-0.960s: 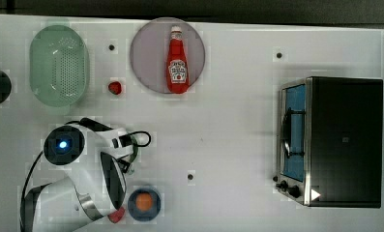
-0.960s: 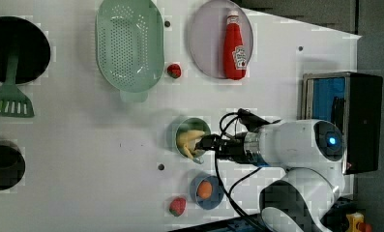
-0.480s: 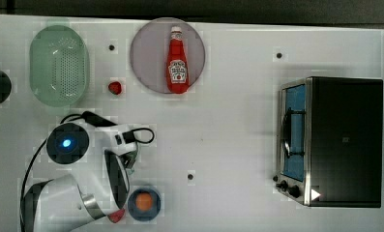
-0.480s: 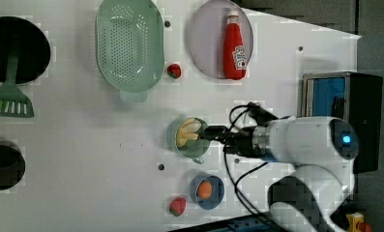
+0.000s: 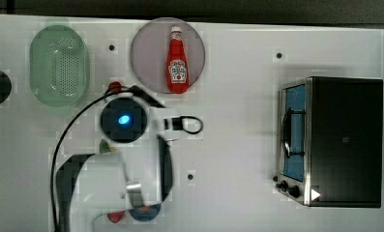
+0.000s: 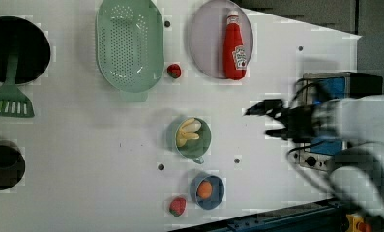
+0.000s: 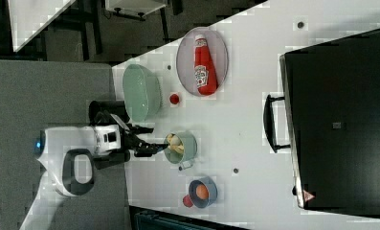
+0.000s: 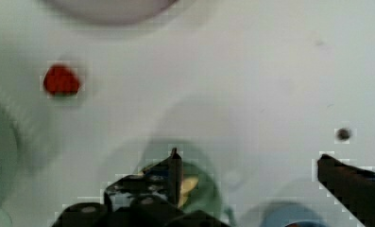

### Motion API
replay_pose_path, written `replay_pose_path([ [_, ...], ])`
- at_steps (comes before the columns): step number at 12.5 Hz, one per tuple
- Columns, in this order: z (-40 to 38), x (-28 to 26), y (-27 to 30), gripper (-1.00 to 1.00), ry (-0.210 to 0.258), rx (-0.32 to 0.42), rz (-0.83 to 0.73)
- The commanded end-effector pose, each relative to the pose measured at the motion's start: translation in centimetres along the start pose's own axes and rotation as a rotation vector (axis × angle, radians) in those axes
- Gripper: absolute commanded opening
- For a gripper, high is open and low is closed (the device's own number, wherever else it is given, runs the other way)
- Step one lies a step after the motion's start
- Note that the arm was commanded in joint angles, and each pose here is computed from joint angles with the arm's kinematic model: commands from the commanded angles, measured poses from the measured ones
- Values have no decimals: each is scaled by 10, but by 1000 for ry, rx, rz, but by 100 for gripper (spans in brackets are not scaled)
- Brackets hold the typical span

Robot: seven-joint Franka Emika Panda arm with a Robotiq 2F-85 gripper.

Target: Pick Banana and place it in mug.

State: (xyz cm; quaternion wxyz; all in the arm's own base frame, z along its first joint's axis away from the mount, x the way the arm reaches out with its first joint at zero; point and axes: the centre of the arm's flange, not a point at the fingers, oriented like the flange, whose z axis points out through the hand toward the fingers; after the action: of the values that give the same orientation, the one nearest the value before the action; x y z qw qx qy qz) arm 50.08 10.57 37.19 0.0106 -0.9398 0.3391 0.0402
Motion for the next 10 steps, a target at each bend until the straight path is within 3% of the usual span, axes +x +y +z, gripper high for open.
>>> replay_pose_path([
  [1,-117,65,61,100,122,125,133],
  [4,-185,76,105,100,71,102,201],
  [8,-234,71,123,100,62,3,201],
  [10,-238,69,127,100,46,-11,206],
])
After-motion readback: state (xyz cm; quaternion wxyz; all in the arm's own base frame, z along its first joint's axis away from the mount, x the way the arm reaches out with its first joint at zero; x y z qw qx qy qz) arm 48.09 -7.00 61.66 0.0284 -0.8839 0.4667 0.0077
